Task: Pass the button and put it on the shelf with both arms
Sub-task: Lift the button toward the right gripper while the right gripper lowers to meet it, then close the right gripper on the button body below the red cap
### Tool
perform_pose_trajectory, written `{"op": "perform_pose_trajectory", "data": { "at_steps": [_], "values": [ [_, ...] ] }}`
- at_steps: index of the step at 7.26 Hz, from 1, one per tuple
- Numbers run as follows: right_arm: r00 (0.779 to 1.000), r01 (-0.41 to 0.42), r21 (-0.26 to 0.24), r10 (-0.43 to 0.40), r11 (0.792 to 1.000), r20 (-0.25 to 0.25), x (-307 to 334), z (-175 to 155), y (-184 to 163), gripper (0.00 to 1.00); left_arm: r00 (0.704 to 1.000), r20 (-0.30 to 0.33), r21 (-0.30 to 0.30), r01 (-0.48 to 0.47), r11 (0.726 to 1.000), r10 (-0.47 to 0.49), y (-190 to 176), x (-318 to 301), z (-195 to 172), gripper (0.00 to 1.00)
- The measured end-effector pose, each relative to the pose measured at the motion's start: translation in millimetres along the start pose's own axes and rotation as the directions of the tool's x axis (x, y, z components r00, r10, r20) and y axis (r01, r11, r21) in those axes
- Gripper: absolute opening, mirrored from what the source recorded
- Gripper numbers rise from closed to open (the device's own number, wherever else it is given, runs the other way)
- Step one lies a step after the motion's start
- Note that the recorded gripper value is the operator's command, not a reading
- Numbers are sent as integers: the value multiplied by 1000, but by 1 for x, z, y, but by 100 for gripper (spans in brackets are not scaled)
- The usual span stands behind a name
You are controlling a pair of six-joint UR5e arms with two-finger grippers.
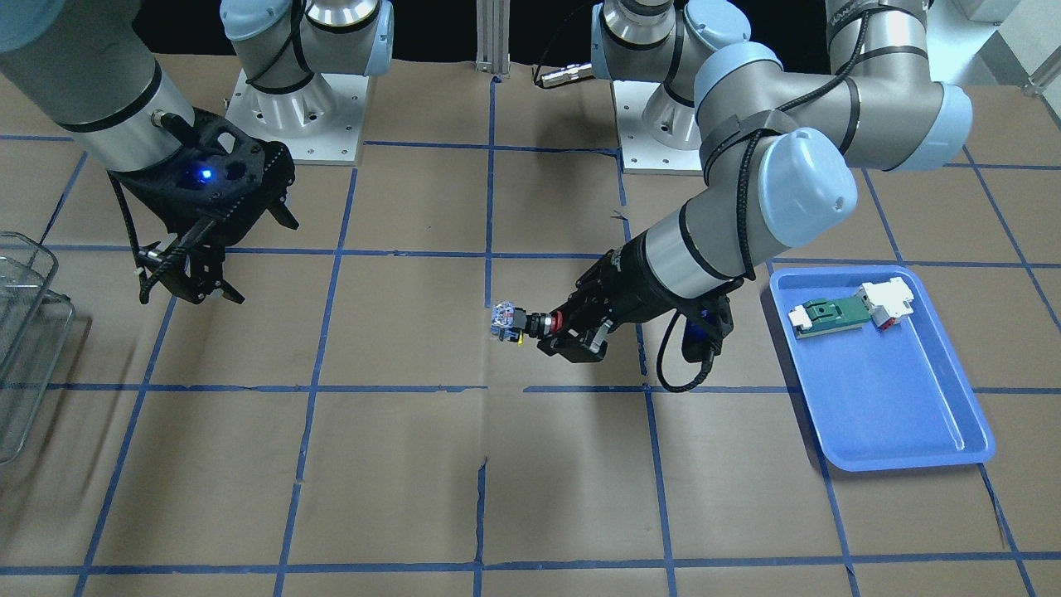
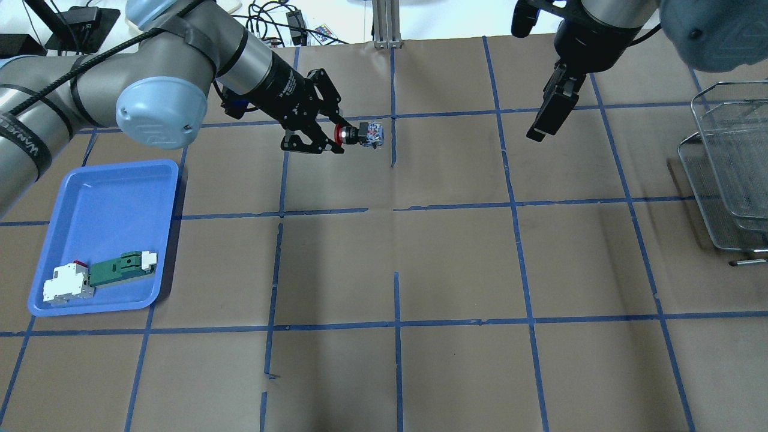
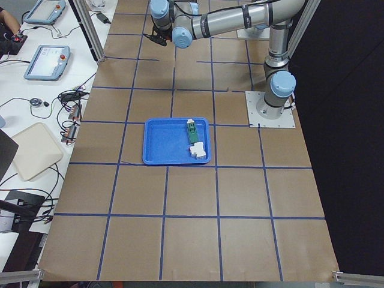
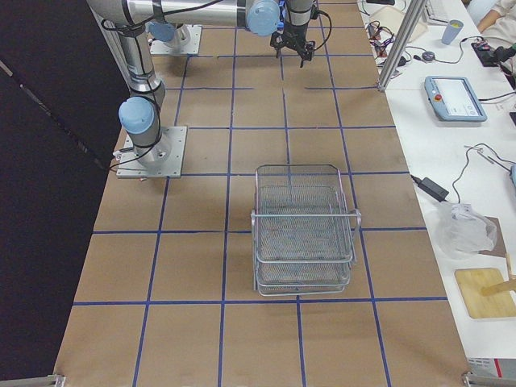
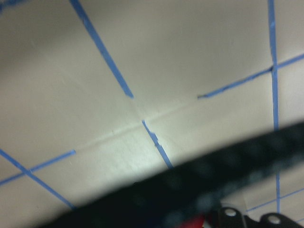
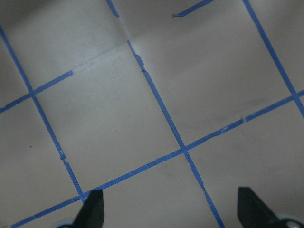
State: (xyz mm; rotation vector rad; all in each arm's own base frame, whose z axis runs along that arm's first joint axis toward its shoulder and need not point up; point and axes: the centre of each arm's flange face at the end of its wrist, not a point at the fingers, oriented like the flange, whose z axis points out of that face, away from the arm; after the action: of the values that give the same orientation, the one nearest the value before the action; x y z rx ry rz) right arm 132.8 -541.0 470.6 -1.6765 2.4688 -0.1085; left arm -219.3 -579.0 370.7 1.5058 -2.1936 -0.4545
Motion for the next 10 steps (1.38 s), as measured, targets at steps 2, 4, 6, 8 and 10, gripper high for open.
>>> {"op": "perform_pose_trajectory", "data": {
  "at_steps": [2,4,6,8,10],
  "values": [
    [972,233,77,-235,970,26,-4,2,-5,100,999,-4,-32,38,999,-38,42,9,6,0],
    [940,336,173,-341,926,1,-7,2,-16,100,999,5,-56,35,998,-34,78,9,14,0],
    [932,357,216,-363,909,-13,-15,7,-24,100,1000,17,-65,20,998,-19,104,4,21,0],
    [932,357,261,-358,897,-45,-25,12,-26,100,1000,18,-68,4,998,-2,122,-1,21,0],
    [932,361,270,-350,893,-92,-26,15,-27,100,1000,14,-69,-10,998,11,133,-5,18,0]
  ]
}}
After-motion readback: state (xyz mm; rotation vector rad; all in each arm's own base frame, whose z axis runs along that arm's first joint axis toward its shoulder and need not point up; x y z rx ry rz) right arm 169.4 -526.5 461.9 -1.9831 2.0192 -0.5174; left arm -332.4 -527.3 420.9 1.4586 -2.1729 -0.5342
